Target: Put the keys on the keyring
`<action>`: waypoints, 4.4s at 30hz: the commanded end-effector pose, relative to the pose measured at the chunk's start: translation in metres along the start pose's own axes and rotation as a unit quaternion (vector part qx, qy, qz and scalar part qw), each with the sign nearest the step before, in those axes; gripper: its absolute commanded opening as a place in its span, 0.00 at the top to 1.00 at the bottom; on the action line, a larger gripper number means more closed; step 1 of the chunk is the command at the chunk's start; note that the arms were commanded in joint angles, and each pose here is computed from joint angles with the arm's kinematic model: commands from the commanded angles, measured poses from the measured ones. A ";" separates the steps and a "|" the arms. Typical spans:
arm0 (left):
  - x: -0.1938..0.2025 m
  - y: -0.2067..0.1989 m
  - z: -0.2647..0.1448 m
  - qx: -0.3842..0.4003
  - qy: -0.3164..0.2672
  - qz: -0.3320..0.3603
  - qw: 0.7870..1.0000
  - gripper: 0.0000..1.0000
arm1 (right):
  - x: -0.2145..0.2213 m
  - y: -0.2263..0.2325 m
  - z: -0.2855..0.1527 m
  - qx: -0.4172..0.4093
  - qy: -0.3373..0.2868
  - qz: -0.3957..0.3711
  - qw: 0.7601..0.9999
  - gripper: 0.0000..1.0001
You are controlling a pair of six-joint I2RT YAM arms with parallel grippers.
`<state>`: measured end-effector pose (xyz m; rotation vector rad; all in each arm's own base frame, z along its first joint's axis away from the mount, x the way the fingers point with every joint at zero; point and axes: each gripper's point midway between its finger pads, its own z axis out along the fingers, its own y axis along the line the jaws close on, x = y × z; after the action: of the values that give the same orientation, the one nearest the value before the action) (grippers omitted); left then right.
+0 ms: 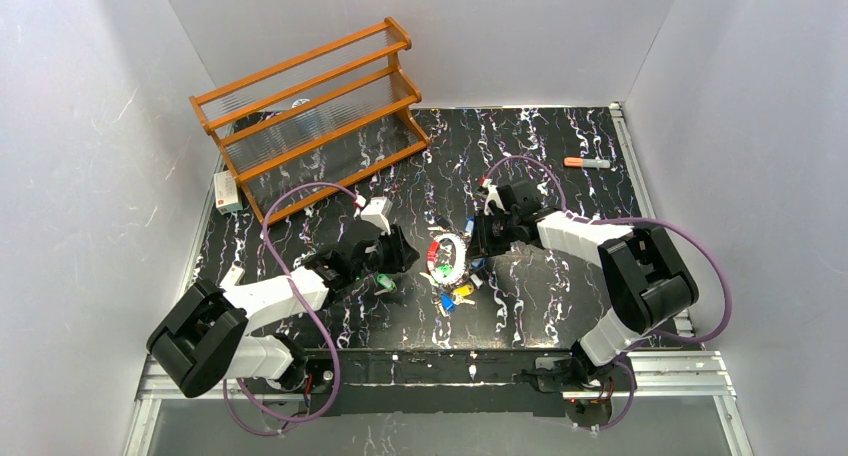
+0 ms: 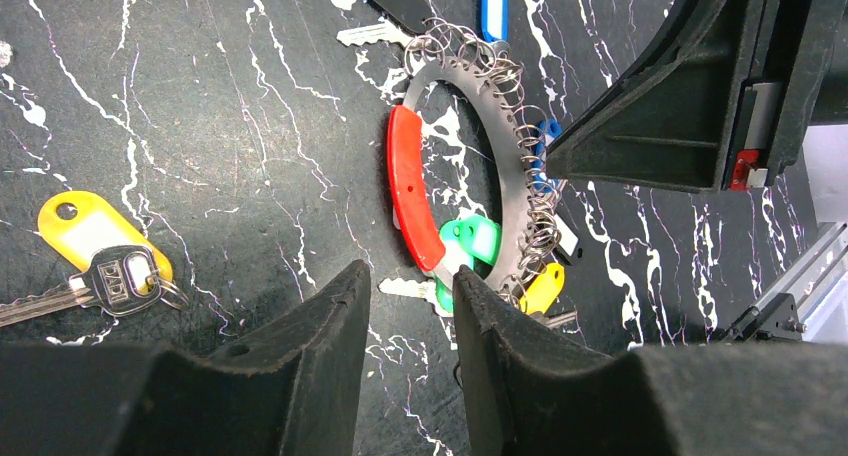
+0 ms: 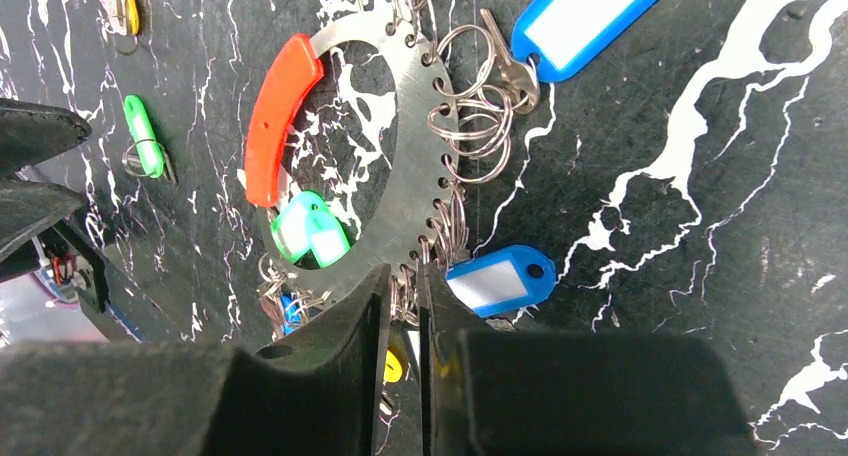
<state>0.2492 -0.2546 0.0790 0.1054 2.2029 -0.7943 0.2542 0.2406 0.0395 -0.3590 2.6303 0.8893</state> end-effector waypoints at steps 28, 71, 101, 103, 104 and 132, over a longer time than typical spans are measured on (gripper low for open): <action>0.002 0.002 -0.001 -0.001 0.003 0.005 1.000 0.64 | -0.014 -0.013 -0.003 0.044 -0.032 -0.002 0.999 0.77; -0.002 0.005 -0.009 -0.008 -0.010 0.008 1.000 0.64 | -0.033 0.032 -0.007 -0.062 -0.031 -0.040 0.997 0.99; 0.005 0.004 -0.002 -0.004 0.008 0.002 1.000 0.63 | -0.028 0.041 -0.027 -0.098 -0.049 -0.073 0.991 0.60; 0.005 0.004 -0.001 -0.005 0.008 0.002 1.000 0.63 | -0.027 0.041 -0.022 -0.104 -0.038 -0.074 0.991 0.61; 0.007 0.001 -0.001 0.005 0.014 0.002 1.000 0.63 | -0.027 0.040 -0.020 -0.107 -0.034 -0.074 0.991 0.61; 0.009 -0.012 0.006 0.036 0.028 0.007 0.999 0.63 | 0.000 0.034 -0.028 -0.097 -0.006 -0.069 0.993 0.61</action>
<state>0.2371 -0.2631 0.0597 0.1646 2.2720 -0.8449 0.2106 0.2400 0.0404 -0.5003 2.6475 1.1260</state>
